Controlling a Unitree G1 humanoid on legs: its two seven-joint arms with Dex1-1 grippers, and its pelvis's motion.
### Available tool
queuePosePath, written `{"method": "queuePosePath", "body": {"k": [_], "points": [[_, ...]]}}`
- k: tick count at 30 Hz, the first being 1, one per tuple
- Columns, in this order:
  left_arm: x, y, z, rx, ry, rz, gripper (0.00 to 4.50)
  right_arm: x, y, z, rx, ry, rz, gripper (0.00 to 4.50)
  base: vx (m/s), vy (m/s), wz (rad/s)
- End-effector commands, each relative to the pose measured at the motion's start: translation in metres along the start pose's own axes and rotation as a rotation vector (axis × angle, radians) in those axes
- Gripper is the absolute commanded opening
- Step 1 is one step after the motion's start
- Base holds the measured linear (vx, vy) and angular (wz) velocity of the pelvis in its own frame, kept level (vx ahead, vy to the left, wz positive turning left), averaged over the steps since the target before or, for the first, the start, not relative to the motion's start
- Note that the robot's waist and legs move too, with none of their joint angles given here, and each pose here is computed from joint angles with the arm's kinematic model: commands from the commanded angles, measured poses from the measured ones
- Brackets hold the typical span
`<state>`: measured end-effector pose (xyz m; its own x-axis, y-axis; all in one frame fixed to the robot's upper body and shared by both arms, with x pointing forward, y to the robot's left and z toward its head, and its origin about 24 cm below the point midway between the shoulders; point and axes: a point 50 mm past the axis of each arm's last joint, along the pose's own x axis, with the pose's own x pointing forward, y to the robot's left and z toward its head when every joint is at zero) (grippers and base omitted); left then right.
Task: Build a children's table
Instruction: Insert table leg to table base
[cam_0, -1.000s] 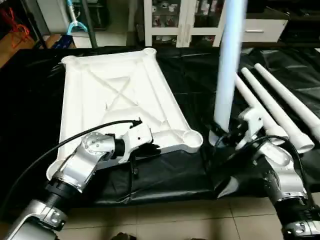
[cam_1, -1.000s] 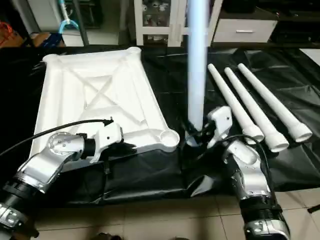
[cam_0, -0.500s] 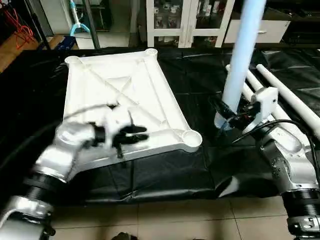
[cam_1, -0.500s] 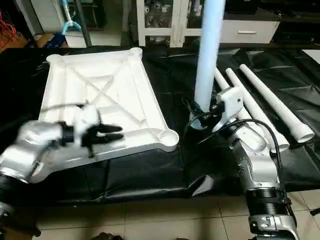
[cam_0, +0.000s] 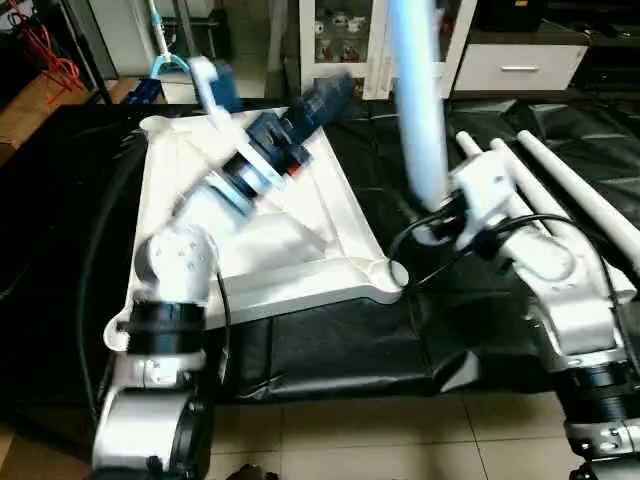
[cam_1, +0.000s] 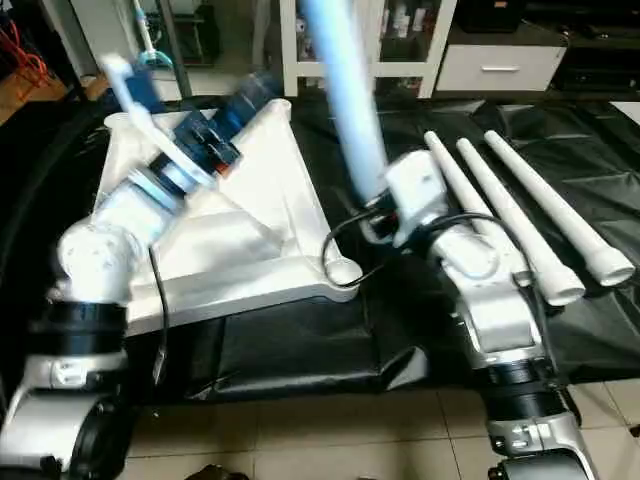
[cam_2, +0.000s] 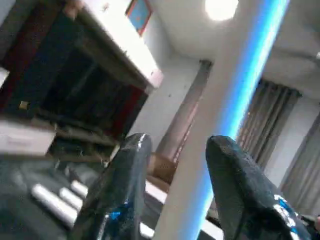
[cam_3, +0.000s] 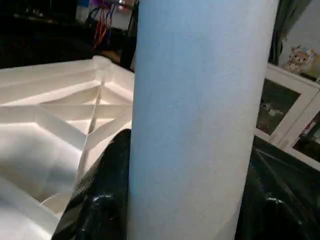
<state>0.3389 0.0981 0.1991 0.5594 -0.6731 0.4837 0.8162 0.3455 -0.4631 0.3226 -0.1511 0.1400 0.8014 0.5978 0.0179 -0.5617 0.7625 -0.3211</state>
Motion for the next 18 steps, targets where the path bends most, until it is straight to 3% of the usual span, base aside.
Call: {"method": "queuePosePath", "body": {"k": [1, 7, 10, 12, 14, 18], "points": [[0.004, -0.009, 0.011, -0.06, -0.057, -0.015, 2.34, 0.003, 0.003, 0.012, -0.006, -0.021, -0.019, 1.93, 0.0, 0.0, 0.0], [0.0, -0.017, 0.019, -0.109, -0.081, -0.039, 3.1, 0.003, 0.01, 0.008, -0.012, 0.026, -0.009, 1.93, 0.0, 0.0, 0.0], [0.001, -0.02, 0.024, -0.1, -0.101, -0.065, 3.19, -0.002, 0.018, -0.005, -0.023, 0.134, 0.065, 1.93, 0.0, 0.0, 0.0], [0.003, -0.023, 0.024, -0.078, -0.095, -0.074, 3.36, -0.006, 0.022, -0.015, -0.011, 0.205, 0.082, 1.93, 0.0, 0.0, 0.0], [0.002, -0.024, 0.023, -0.044, -0.072, -0.056, 3.61, -0.007, 0.024, -0.016, -0.022, 0.227, 0.097, 1.93, 0.0, 0.0, 0.0], [0.002, -0.018, 0.016, 0.063, -0.009, 0.003, 3.65, -0.009, 0.027, -0.017, -0.042, 0.262, 0.131, 1.93, 0.0, 0.0, 0.0]]}}
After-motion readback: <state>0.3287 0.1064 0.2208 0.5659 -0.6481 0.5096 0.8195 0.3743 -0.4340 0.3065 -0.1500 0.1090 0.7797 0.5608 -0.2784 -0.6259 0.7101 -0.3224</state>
